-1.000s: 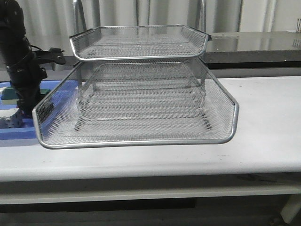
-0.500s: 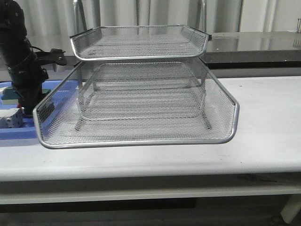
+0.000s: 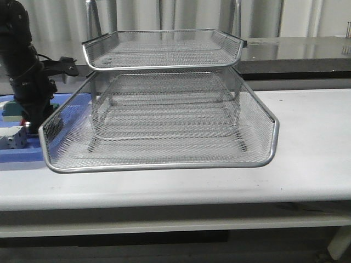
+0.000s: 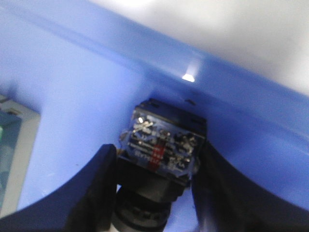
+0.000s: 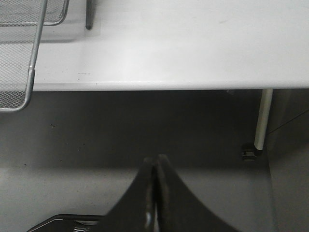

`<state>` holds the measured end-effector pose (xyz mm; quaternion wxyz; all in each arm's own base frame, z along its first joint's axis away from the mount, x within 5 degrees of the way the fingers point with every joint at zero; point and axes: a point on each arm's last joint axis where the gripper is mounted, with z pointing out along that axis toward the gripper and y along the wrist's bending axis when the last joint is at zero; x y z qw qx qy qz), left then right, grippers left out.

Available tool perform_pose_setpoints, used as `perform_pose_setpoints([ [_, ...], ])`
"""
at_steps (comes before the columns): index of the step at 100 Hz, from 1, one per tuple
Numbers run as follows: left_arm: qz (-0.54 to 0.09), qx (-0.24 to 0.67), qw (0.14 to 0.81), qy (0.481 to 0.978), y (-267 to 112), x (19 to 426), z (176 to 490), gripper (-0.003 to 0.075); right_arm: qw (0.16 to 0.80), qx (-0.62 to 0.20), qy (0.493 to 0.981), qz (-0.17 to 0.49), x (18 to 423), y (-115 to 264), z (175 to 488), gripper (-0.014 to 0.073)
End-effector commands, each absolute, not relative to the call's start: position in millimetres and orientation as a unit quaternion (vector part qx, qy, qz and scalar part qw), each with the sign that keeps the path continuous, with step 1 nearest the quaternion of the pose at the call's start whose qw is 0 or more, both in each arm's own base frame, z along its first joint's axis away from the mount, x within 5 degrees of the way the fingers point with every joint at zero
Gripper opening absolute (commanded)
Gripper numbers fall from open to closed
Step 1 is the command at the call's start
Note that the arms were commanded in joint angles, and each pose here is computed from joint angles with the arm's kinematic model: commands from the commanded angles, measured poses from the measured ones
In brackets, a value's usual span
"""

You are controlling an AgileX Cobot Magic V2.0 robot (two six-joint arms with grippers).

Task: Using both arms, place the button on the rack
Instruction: 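Lift the red button and carry it over the pulled-out mesh tray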

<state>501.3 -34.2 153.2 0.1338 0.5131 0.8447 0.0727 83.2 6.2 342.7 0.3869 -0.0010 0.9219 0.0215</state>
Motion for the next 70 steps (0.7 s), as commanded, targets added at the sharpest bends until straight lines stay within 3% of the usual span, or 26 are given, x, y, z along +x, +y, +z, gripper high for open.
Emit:
perform_pose_setpoints([
  [1, 0.092, 0.482, 0.193, 0.850, -30, 500, 211, -0.0020, 0.423, -0.002, 0.906, 0.018, 86, 5, 356, -0.0067],
  [47, -0.031, 0.407, 0.228, 0.884, -2, 476, 293, -0.0020, 0.423, -0.002, 0.906, 0.018, 86, 5, 356, -0.0067],
  [70, -0.020, 0.388, 0.270, 0.881, 3, 458, 335, -0.0020, 0.423, -0.002, 0.906, 0.018, 86, 5, 356, -0.0067],
])
